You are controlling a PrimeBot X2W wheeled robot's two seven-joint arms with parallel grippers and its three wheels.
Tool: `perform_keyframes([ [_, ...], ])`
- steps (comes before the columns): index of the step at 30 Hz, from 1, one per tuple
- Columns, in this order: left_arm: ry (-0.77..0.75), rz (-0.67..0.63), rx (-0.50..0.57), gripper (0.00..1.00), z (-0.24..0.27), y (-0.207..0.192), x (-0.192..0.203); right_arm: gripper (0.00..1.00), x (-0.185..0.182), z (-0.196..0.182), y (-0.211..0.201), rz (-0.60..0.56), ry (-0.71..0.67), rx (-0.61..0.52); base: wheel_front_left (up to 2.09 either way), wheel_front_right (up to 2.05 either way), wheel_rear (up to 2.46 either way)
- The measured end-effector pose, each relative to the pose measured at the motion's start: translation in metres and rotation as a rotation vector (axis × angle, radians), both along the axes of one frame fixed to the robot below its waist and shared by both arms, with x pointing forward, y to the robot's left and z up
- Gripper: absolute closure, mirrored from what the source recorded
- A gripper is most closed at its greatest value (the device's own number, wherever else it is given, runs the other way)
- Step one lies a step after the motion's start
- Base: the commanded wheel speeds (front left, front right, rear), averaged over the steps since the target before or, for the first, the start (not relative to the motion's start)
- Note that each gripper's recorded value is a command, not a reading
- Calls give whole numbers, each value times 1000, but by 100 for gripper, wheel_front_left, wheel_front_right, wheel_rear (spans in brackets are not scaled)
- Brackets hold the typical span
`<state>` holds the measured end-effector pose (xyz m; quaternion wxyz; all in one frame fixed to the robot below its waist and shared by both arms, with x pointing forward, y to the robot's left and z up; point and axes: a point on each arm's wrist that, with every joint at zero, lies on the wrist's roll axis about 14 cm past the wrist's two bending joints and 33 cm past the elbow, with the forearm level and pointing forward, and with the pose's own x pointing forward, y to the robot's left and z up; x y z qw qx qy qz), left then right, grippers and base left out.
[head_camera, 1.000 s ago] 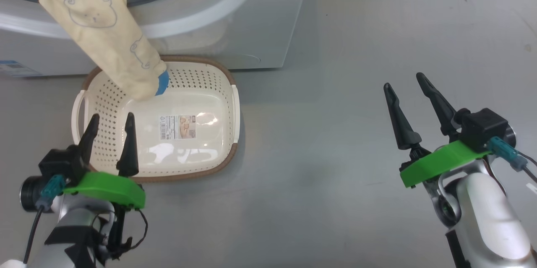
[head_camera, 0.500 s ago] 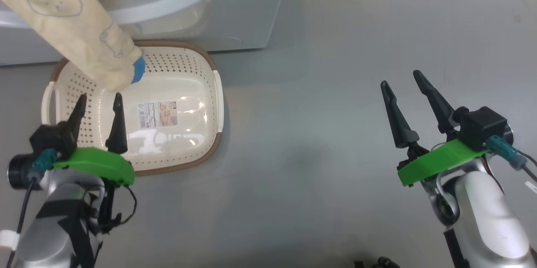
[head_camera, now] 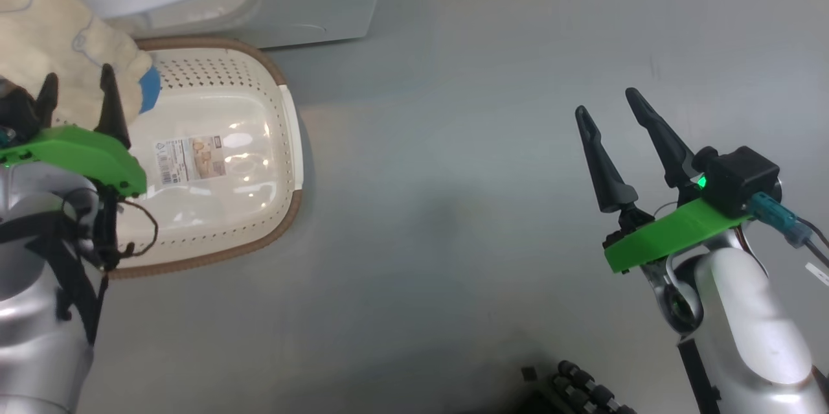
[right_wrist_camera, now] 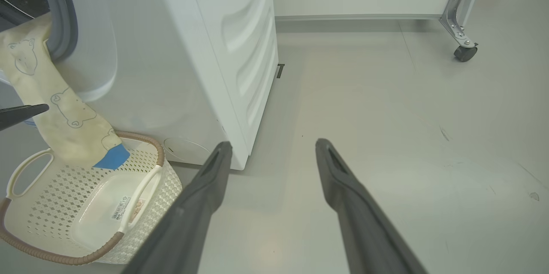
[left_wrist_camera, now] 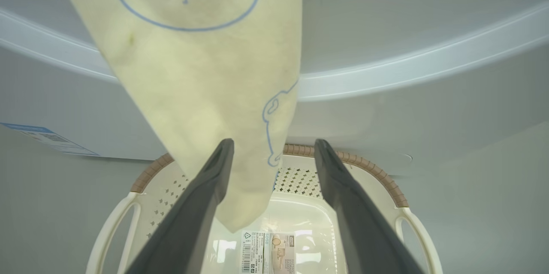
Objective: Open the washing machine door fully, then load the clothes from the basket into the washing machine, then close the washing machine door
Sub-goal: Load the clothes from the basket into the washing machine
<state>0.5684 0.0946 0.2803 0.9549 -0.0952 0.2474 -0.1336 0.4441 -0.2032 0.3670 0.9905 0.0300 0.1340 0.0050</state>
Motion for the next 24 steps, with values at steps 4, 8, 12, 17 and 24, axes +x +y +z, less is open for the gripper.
perform_keyframes([
  [4, 34, 23, 20, 0, -11, 4, 14, 0, -4, -4, -5, -16, 16, -2, 0, 0, 0],
  [8, 81, 85, -14, 0, -19, 7, 26, 0, -7, -7, -9, -26, 27, -4, 0, 0, 0],
  [12, 115, 86, -20, 0, -25, 3, 33, 0, -9, -11, -8, -22, 41, -3, 0, 0, 0],
  [17, 124, 94, -18, 0, -27, 0, 46, 0, -10, -15, -7, -20, 53, 0, 0, 0, 0],
  [24, 137, 104, -16, 0, -29, -2, 55, 0, -7, -13, -10, -24, 46, -2, 0, 0, 0],
])
